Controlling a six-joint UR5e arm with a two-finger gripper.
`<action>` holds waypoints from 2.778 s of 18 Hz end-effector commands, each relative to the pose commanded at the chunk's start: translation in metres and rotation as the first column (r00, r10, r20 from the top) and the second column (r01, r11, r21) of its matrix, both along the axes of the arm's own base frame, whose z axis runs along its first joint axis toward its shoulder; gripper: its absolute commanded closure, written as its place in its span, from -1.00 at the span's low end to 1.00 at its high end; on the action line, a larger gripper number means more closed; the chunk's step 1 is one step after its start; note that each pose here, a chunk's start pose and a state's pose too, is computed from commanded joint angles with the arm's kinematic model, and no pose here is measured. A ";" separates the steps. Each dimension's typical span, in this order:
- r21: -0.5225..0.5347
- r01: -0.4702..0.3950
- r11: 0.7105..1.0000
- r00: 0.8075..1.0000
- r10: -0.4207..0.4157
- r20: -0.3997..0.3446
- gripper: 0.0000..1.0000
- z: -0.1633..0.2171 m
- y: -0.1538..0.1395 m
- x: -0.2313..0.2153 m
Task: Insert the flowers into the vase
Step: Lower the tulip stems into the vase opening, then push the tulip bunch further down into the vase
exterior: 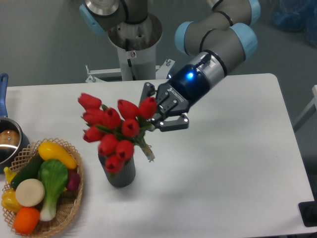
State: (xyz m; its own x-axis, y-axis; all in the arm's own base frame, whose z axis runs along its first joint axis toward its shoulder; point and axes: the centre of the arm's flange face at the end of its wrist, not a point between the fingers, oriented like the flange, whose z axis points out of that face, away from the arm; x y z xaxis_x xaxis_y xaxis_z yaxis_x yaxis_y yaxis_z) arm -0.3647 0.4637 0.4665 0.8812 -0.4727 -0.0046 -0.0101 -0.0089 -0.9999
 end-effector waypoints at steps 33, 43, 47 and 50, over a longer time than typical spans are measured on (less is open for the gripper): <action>0.041 0.076 0.996 0.997 -0.076 0.010 0.63 -0.110 0.002 0.063; 0.059 0.076 0.995 0.997 -0.075 -0.022 0.63 -0.168 0.013 0.048; 0.064 0.074 0.995 0.997 -0.072 -0.035 0.63 -0.181 0.015 0.045; 0.064 0.068 0.996 0.997 -0.066 -0.034 0.63 -0.182 0.012 0.042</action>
State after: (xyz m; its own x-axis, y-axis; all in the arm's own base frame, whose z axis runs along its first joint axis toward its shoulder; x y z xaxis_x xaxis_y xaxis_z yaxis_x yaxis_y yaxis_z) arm -0.3225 0.4760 0.2844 0.8465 -0.5285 -0.0644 -0.0400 0.0575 -0.9975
